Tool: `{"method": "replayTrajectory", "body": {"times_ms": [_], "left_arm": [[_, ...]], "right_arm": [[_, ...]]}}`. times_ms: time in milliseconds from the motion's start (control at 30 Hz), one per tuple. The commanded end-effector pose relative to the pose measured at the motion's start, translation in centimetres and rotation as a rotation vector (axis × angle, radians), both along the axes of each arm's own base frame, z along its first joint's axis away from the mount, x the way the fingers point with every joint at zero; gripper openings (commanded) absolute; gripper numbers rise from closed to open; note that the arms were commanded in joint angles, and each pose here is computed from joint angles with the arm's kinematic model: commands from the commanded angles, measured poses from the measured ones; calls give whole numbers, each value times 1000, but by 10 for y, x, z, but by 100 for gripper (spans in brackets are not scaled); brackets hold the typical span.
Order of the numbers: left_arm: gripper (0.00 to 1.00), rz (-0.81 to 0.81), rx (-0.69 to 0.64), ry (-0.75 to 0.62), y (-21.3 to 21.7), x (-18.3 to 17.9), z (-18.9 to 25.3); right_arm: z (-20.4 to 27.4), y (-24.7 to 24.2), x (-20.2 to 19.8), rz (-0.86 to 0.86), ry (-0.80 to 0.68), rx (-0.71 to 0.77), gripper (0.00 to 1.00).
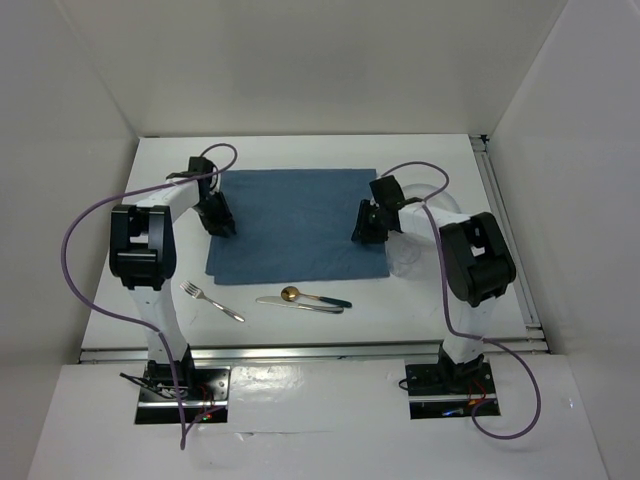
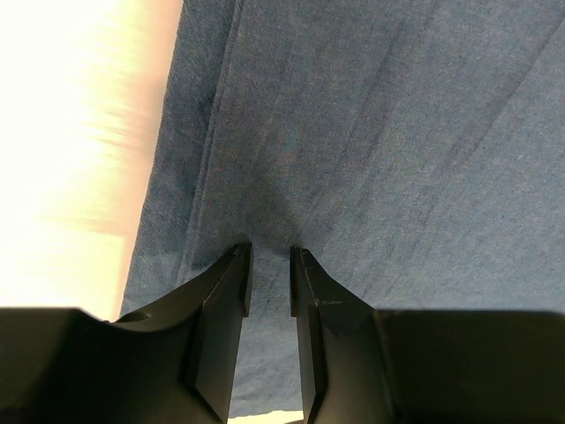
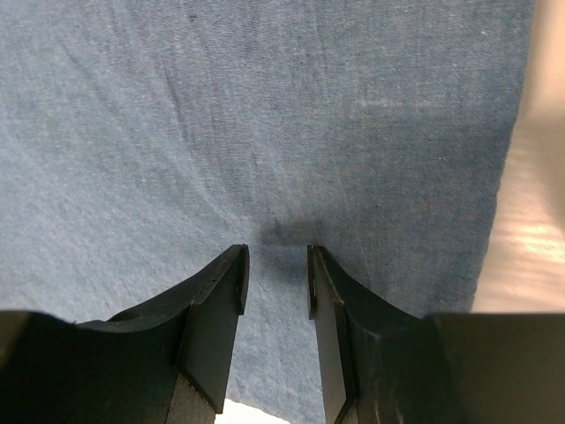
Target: Set the dinner table for one person
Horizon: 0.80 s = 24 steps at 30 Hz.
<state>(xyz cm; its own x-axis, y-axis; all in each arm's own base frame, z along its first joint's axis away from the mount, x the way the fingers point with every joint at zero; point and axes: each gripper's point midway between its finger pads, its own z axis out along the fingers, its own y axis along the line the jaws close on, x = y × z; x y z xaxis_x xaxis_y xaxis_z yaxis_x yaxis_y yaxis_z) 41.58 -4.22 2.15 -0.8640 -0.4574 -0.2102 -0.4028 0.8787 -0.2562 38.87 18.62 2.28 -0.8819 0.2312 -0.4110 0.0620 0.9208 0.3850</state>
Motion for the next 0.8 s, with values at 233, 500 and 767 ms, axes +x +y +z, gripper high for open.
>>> {"method": "replayTrajectory", "body": {"times_ms": [233, 500, 767], "left_arm": [[41, -32, -4, 103, -13, -27, -16], [41, -26, 16, 86, -10, -21, -3], [41, -19, 35, -3, -7, -4, 34]], "right_arm": [[-16, -37, -33, -47, 78, -149, 44], [-11, -29, -35, -24, 80, -106, 44], [29, 2, -8, 24, -21, -50, 47]]}}
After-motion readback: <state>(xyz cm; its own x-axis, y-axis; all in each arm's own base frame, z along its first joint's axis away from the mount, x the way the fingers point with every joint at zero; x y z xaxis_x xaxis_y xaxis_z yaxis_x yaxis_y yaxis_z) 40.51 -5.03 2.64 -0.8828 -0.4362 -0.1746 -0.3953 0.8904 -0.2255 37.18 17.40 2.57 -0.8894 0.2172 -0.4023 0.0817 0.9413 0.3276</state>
